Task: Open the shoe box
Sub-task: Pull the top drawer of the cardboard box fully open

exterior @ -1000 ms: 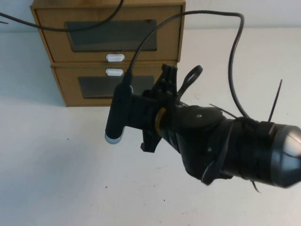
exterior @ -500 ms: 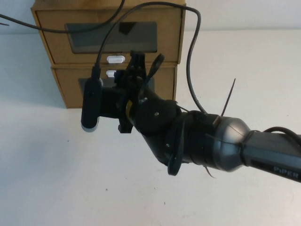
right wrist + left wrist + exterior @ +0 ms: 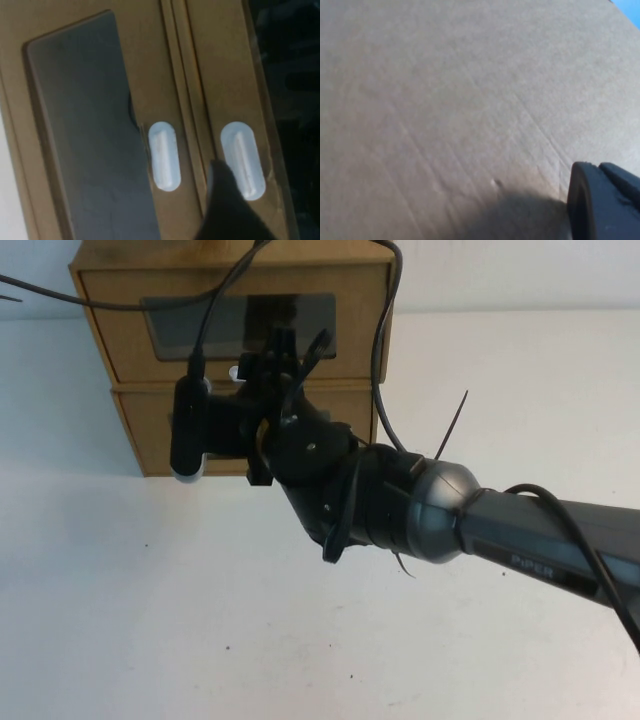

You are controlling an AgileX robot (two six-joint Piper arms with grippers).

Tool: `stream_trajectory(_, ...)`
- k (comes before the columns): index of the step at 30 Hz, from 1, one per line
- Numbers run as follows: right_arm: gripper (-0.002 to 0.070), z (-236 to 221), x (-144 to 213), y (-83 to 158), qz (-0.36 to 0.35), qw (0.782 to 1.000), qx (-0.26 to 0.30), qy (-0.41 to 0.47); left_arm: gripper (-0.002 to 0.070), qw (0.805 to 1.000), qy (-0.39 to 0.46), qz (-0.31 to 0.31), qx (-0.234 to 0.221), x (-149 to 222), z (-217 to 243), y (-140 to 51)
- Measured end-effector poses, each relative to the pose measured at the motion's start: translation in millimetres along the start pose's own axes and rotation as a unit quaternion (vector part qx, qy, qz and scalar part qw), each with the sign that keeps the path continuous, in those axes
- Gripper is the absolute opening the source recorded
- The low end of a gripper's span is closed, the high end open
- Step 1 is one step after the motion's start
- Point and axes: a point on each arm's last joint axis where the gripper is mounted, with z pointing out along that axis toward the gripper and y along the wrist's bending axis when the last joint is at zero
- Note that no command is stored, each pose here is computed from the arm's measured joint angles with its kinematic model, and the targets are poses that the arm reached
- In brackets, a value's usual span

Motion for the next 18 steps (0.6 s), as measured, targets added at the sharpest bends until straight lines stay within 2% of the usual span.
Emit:
stream_trajectory(7,0.0321,3.1,4.5,-2.9,0.002,1.0,-0.003,-0.002,-0.0005,0.999,0.001,-0.033,0.0,0.1,0.0,-0.1)
stream_trajectory(18,0.032,4.0,2.6,-2.0,0.003,1.0,-0.016,-0.021,-0.0005,0.999,0.002,-0.039,0.001,0.3,0.0,-0.2)
